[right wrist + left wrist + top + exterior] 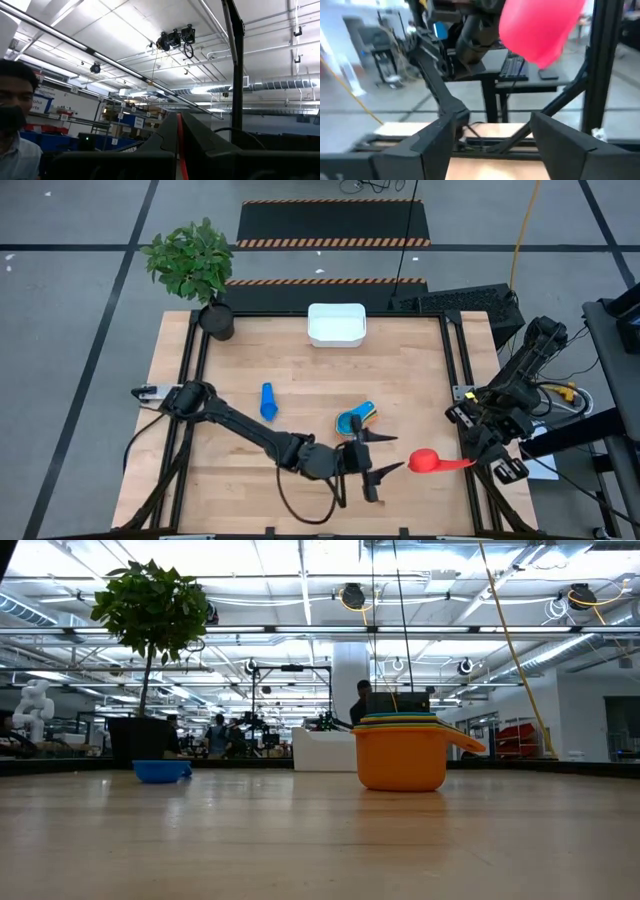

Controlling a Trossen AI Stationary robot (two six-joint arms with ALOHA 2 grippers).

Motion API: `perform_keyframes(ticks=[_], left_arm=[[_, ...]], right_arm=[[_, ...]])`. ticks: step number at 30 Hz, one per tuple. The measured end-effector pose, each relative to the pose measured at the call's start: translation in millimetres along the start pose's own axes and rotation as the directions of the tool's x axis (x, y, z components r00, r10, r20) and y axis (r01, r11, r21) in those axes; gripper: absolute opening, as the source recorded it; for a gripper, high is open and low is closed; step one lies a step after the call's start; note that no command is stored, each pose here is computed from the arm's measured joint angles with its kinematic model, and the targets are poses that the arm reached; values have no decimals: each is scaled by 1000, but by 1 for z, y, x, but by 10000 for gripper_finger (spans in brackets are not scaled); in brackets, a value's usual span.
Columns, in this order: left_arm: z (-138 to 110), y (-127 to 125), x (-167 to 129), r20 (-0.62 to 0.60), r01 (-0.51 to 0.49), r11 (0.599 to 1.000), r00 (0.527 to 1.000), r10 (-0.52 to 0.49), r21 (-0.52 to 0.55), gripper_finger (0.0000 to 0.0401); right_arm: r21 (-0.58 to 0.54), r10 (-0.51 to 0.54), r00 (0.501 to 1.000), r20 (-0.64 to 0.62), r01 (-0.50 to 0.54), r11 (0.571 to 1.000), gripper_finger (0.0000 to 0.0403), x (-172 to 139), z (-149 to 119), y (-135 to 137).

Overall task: Nest measuring cups in basket
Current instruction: Stack the red measuring cup on top of the light blue measuring cup

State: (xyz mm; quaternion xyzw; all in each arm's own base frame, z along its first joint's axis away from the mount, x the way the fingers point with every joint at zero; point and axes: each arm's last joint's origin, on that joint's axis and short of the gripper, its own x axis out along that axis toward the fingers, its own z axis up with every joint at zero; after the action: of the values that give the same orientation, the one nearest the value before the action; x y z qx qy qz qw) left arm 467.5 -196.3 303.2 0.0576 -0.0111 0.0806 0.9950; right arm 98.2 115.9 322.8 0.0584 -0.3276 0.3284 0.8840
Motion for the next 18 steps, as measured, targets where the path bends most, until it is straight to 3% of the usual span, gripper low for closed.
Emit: perform_keyframes(ticks=[5,18], left_arm=[[6,-6,-5,42,-18,990,999,12,138,236],[12,-10,-8,104,27,982,993,-47,187,234]], right_arm=[[-3,-1,1000,0,1,1000,0,0,0,0],[-55,-2,1000,-11,1,999,0,0,-1,0]])
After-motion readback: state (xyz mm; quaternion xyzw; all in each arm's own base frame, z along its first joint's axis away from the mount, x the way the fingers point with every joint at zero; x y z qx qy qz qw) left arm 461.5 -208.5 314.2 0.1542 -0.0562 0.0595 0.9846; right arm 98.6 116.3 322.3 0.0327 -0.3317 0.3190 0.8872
